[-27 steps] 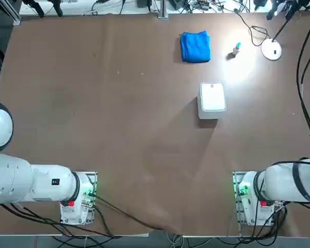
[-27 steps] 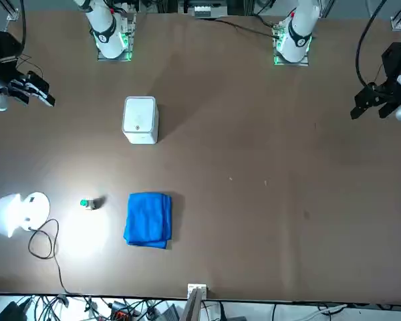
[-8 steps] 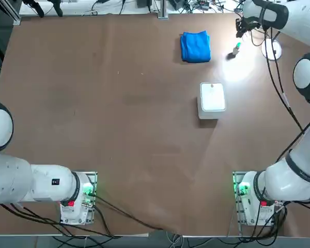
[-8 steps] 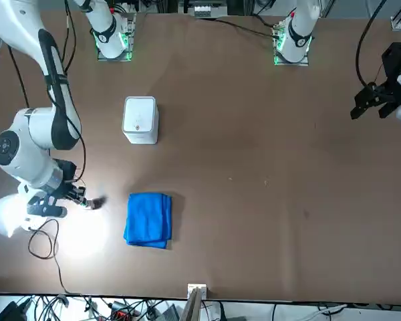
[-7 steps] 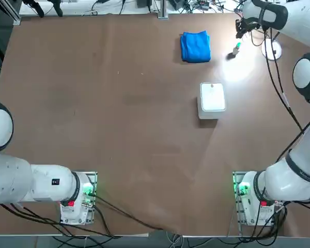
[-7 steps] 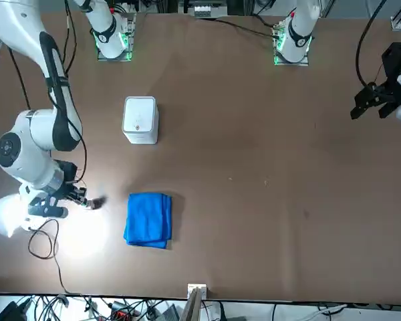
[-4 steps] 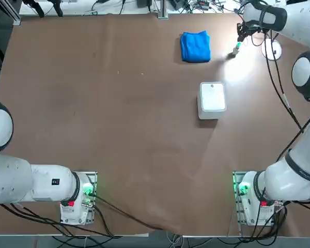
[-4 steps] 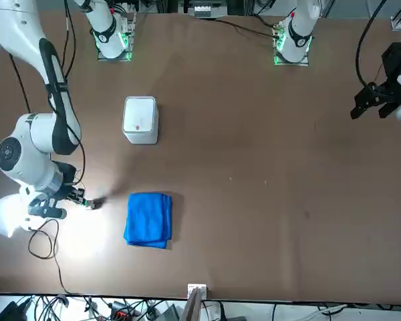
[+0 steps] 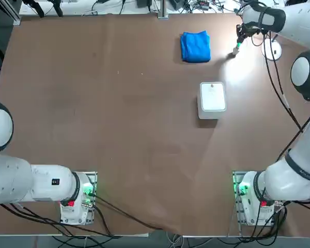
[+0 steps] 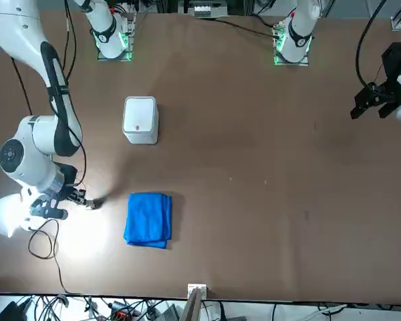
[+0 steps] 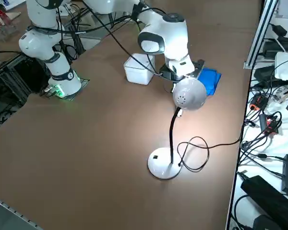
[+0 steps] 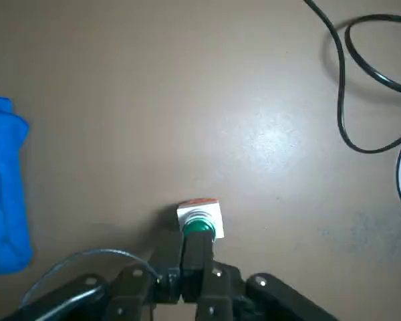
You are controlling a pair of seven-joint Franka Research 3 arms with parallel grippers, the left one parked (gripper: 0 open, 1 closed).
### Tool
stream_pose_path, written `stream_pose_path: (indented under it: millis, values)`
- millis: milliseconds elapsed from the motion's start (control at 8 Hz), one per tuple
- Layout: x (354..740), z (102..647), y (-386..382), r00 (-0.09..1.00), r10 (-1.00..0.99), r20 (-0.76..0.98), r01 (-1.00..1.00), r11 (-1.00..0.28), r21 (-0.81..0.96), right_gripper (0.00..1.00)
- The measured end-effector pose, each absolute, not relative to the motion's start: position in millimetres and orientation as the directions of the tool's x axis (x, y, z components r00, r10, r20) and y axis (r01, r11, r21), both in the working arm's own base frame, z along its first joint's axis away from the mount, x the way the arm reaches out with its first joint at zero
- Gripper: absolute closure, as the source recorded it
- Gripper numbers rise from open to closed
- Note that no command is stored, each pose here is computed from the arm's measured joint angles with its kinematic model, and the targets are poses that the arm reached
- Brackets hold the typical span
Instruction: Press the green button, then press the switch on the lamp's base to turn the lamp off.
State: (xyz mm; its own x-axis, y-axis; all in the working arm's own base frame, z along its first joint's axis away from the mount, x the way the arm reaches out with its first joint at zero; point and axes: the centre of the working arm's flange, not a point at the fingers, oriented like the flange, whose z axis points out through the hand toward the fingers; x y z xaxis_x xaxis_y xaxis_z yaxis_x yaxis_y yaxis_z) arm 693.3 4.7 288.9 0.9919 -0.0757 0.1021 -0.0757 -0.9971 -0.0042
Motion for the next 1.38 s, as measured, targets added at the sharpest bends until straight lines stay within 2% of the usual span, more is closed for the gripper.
stream_pose_path:
  millis: [1375]
  values:
    - [686.4,270.4,2.5,0.991,-0.082,0.11,-0.082,-0.997,-0.005,0.98]
